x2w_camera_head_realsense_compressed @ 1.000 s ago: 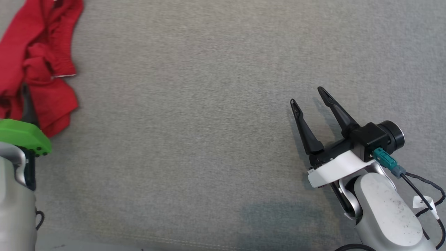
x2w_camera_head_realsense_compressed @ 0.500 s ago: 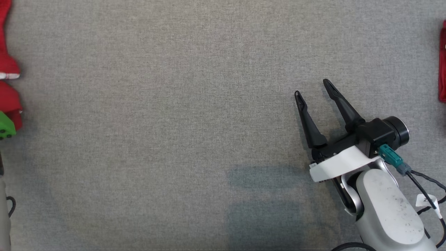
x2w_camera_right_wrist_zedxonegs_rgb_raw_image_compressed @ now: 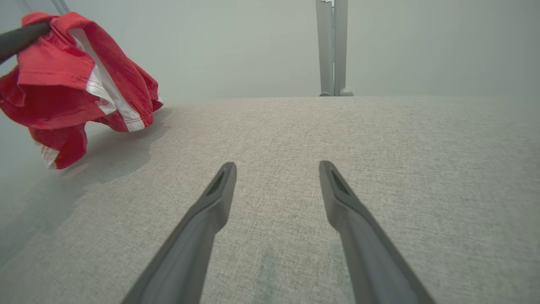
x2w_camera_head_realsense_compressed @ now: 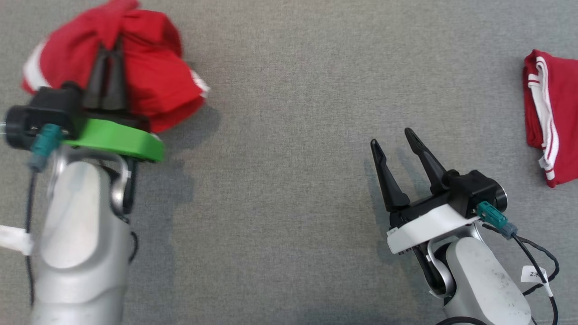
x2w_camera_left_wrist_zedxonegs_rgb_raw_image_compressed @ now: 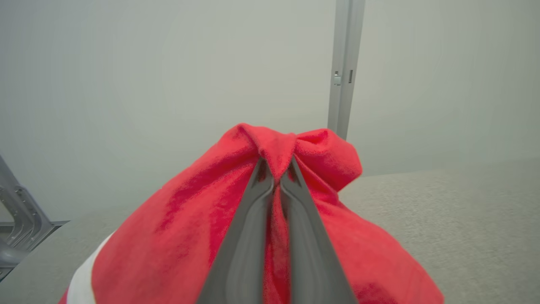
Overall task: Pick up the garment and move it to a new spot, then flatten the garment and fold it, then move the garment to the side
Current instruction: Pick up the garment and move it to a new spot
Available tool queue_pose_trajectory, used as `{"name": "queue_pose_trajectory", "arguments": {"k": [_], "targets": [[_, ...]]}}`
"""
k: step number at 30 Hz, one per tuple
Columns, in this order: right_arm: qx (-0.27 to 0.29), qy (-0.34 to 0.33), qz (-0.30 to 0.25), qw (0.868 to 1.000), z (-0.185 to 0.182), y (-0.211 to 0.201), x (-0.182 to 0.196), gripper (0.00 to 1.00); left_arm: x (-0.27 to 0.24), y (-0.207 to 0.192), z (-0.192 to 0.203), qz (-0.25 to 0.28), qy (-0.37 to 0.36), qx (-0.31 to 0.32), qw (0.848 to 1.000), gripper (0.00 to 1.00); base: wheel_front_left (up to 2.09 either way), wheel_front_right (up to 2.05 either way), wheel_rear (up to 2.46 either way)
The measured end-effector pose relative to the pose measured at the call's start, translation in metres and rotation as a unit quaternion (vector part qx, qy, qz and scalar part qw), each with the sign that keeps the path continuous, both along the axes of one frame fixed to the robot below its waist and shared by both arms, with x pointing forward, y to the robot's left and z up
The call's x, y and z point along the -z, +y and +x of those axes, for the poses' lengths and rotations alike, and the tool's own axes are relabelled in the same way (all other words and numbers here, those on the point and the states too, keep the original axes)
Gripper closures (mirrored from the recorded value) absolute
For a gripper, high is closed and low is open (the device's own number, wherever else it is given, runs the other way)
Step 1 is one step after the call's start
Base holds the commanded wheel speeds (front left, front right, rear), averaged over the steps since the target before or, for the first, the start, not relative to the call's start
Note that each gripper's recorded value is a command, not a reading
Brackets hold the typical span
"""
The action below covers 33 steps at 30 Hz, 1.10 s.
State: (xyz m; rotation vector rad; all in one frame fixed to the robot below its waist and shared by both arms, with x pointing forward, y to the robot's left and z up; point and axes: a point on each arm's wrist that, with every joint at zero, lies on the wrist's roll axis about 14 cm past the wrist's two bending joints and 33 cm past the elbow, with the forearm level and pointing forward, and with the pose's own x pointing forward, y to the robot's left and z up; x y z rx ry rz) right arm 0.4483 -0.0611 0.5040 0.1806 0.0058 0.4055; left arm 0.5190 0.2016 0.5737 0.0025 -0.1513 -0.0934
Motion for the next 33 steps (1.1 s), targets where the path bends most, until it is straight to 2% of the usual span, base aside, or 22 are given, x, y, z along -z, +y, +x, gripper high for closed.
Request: {"name": "queue_pose_trajectory", "arguments": {"k": [5, 9, 11, 14, 20, 21, 22, 23, 27, 33], "targets": [[0.035, -0.005, 0.005, 0.999, -0.013, -0.022, -0.012, 0.00, -0.026, -0.104, -0.020, -0.055, -0.030, 0.135, 0.989, 1.00, 0.00, 0.00, 0.00], [0.076, -0.004, 0.003, 0.997, -0.026, -0.050, -0.016, 0.00, -0.031, -0.180, -0.046, -0.076, -0.028, 0.244, 0.966, 1.00, 0.00, 0.00, 0.00], [0.096, -0.005, 0.001, 0.995, -0.032, -0.064, -0.019, 0.00, -0.029, -0.205, -0.056, -0.081, -0.020, 0.281, 0.956, 1.00, 0.00, 0.00, 0.00], [0.118, -0.010, -0.003, 0.993, -0.040, -0.080, -0.024, 0.00, -0.007, -0.224, -0.065, -0.059, 0.012, 0.311, 0.949, 1.00, 0.00, 0.00, 0.00], [0.156, -0.017, -0.002, 0.988, -0.054, -0.107, -0.032, 0.00, 0.034, -0.223, -0.059, 0.001, 0.061, 0.318, 0.946, 1.00, 0.00, 0.00, 0.00], [0.162, -0.017, -0.002, 0.987, -0.056, -0.110, -0.033, 0.00, 0.037, -0.221, -0.056, 0.014, 0.061, 0.315, 0.947, 0.70, 0.00, 0.00, 0.00], [0.166, -0.017, -0.002, 0.986, -0.058, -0.114, -0.033, 0.00, 0.039, -0.215, -0.050, 0.022, 0.063, 0.306, 0.950, 0.20, 0.00, 0.00, 0.00], [0.170, -0.018, -0.002, 0.985, -0.059, -0.116, -0.034, 0.00, 0.042, -0.206, -0.044, 0.027, 0.067, 0.289, 0.955, 0.00, 0.00, 0.00, 0.00], [0.177, -0.021, 0.001, 0.984, -0.065, -0.121, -0.038, 0.00, 0.042, -0.165, -0.025, 0.038, 0.068, 0.210, 0.975, 0.00, 0.00, 0.00, 0.00], [0.180, -0.032, 0.010, 0.983, -0.076, -0.121, -0.047, 0.00, 0.053, -0.127, -0.048, -0.017, 0.091, 0.139, 0.986, 0.00, 0.00, 0.00, 0.00]]}}
